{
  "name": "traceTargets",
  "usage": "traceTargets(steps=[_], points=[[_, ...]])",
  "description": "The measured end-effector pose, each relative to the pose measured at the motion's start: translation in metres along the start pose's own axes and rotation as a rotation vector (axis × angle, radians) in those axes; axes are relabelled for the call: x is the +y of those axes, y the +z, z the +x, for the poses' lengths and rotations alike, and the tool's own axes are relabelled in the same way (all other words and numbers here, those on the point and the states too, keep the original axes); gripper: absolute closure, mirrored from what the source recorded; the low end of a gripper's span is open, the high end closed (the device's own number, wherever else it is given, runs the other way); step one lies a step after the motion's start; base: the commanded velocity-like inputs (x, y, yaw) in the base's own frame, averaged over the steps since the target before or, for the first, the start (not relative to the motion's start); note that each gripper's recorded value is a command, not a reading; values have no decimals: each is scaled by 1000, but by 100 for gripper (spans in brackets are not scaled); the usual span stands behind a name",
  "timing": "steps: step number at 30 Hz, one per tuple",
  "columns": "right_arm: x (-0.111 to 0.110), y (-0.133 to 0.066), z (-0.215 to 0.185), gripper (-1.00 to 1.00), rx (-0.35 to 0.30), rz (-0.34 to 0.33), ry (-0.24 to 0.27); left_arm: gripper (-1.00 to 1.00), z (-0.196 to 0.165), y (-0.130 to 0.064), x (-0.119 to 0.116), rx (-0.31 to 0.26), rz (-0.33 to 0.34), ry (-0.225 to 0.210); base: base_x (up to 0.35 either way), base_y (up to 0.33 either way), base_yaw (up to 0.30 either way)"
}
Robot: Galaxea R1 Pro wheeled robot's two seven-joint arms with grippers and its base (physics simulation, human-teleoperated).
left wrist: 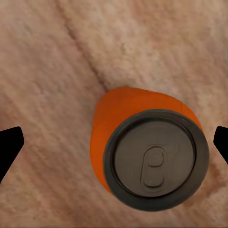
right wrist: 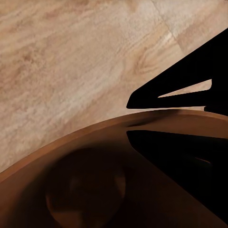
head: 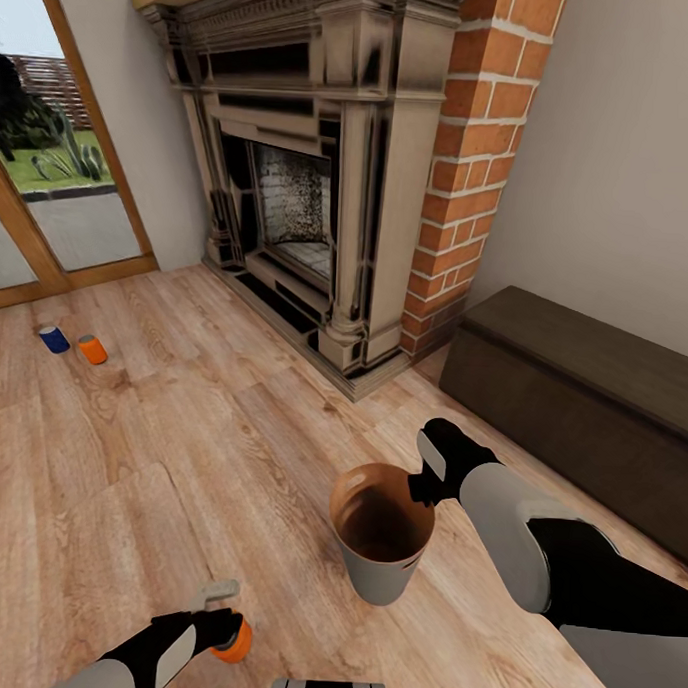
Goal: Put the three can of soda from the living room inside the tash can in the kitchen.
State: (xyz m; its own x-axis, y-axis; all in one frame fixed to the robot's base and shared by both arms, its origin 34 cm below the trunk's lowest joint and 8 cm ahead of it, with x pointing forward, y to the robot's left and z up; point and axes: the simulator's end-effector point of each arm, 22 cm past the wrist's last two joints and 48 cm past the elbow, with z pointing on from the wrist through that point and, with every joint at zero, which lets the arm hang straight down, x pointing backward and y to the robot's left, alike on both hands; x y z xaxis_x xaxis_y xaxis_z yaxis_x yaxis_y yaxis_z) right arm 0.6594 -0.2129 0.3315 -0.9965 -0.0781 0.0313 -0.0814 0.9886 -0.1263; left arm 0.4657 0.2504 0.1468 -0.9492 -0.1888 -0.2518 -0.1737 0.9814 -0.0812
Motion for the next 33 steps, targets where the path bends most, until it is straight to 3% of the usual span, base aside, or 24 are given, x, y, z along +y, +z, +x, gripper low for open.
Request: traceTargets(steps=[33], points=[[2,13,4,100,22,-1,-3,-100,4,6,-5,-8,4,6,0,0,0]])
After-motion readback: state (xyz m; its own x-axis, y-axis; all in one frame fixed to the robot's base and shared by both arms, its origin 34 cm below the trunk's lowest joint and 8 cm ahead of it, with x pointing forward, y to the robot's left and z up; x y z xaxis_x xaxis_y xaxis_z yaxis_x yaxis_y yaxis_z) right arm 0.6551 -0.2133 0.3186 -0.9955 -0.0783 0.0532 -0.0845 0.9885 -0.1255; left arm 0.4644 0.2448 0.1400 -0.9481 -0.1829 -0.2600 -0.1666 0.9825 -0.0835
